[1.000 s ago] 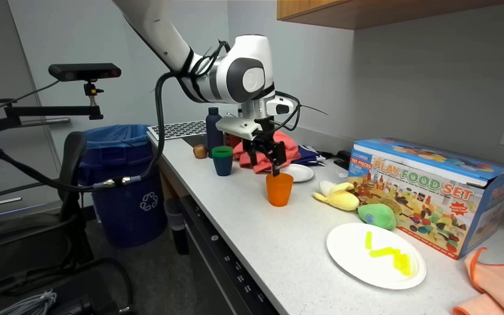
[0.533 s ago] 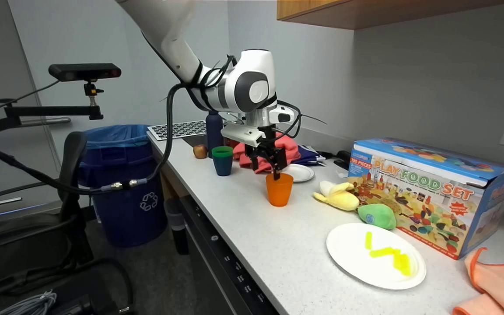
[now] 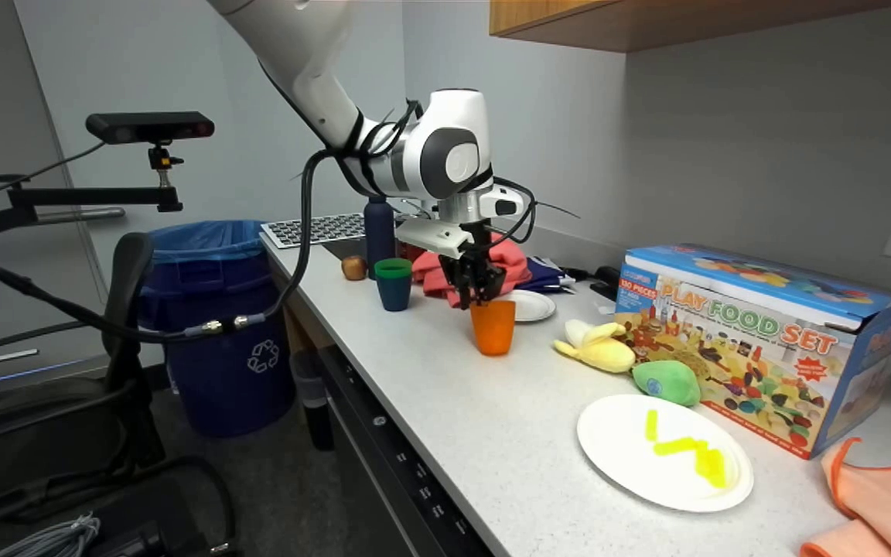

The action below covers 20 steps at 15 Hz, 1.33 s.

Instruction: Pick up the orange cup and pour the fries out of the cup and onto the white plate

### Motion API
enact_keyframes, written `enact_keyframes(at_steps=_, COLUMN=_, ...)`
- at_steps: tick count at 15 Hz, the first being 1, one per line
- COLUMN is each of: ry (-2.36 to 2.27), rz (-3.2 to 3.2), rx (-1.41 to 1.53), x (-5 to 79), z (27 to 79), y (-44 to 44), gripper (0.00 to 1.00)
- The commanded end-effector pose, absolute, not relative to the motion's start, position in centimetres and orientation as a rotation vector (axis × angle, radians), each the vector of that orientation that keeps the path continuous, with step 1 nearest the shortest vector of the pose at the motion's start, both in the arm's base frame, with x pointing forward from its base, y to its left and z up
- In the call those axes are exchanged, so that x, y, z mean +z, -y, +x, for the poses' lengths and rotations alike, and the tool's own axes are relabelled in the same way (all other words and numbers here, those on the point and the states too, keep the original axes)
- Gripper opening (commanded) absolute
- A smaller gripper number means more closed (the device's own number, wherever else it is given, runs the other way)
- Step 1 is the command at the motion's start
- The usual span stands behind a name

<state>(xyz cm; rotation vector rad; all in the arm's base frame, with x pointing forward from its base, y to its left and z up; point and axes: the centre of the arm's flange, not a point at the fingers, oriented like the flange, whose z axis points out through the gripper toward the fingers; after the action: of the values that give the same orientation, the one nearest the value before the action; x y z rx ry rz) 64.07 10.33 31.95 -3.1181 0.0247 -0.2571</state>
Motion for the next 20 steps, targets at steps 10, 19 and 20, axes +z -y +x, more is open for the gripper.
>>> enact_keyframes(at_steps=10, ry=-0.141, rz=-3.193, rx=-0.236, x=35.3, z=64.1, y=-5.3, gripper=0.01)
enact_keyframes(at_steps=19, ry=-0.358, rz=-3.166, rx=-0.366, x=42.0, z=62.4, y=-0.5, gripper=0.01)
enact_keyframes(at_steps=20, ry=-0.391, rz=-3.166, rx=-0.366, x=42.6, z=62.0, y=0.3, gripper=0.01)
